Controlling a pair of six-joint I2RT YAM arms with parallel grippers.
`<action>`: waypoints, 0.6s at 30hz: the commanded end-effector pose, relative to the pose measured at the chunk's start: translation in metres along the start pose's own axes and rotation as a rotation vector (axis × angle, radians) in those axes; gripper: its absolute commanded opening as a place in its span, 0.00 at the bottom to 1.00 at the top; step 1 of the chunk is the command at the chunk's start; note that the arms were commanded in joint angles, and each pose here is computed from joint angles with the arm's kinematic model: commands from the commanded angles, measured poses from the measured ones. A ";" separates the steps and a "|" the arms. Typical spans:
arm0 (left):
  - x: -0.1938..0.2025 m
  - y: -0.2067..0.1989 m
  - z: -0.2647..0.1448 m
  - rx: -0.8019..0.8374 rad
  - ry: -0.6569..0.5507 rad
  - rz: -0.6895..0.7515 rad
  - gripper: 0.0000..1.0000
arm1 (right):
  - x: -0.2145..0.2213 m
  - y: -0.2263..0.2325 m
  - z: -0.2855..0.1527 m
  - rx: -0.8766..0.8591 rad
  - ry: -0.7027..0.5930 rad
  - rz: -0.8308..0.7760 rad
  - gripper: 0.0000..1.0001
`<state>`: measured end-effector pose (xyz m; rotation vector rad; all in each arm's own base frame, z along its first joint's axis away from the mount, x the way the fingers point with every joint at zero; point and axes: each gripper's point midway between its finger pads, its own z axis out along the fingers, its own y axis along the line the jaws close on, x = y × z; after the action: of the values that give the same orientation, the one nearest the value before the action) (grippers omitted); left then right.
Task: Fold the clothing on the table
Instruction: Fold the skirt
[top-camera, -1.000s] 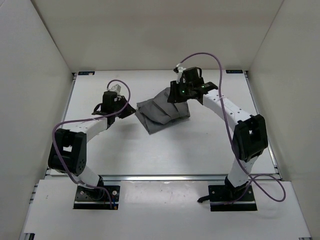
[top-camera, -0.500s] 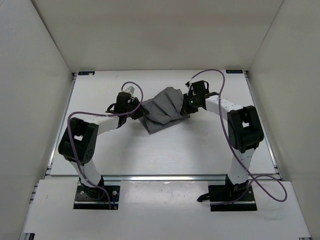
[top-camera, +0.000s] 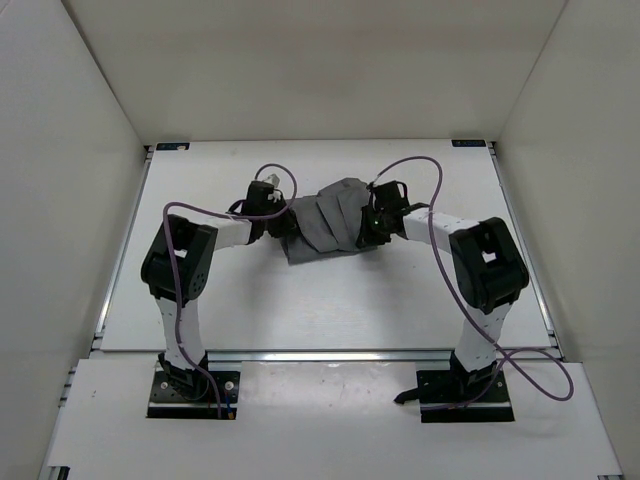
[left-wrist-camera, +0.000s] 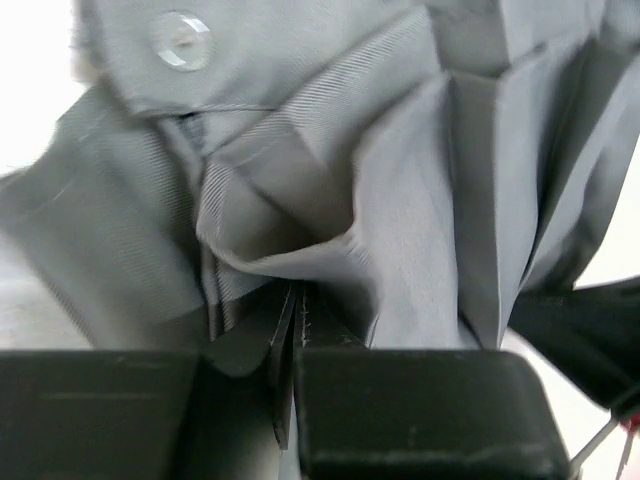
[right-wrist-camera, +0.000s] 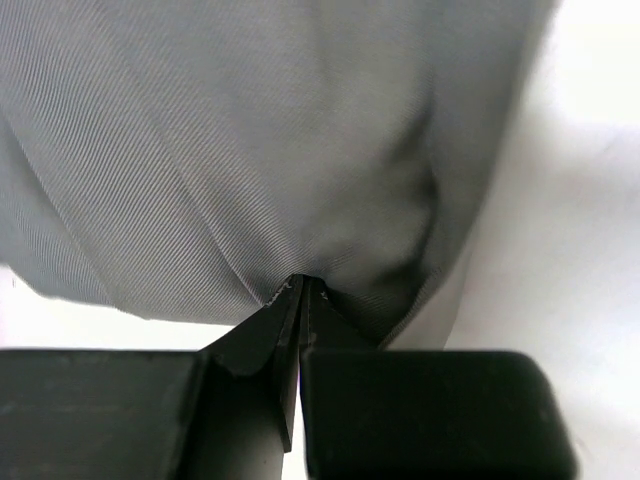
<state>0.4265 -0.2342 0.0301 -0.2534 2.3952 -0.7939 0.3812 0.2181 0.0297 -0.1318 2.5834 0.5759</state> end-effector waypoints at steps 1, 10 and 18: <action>-0.020 -0.002 -0.006 -0.007 -0.050 0.023 0.13 | 0.040 -0.004 -0.005 0.058 0.086 0.009 0.00; -0.058 -0.046 -0.045 0.119 -0.112 0.090 0.15 | -0.017 0.034 -0.064 -0.041 -0.106 -0.080 0.00; -0.066 -0.080 -0.119 0.177 -0.229 0.230 0.99 | -0.050 0.042 -0.131 -0.065 -0.262 -0.095 0.00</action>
<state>0.4247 -0.2234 0.1569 -0.0746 2.1464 -0.8536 0.3581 0.2113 0.1570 -0.1892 2.3242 0.6205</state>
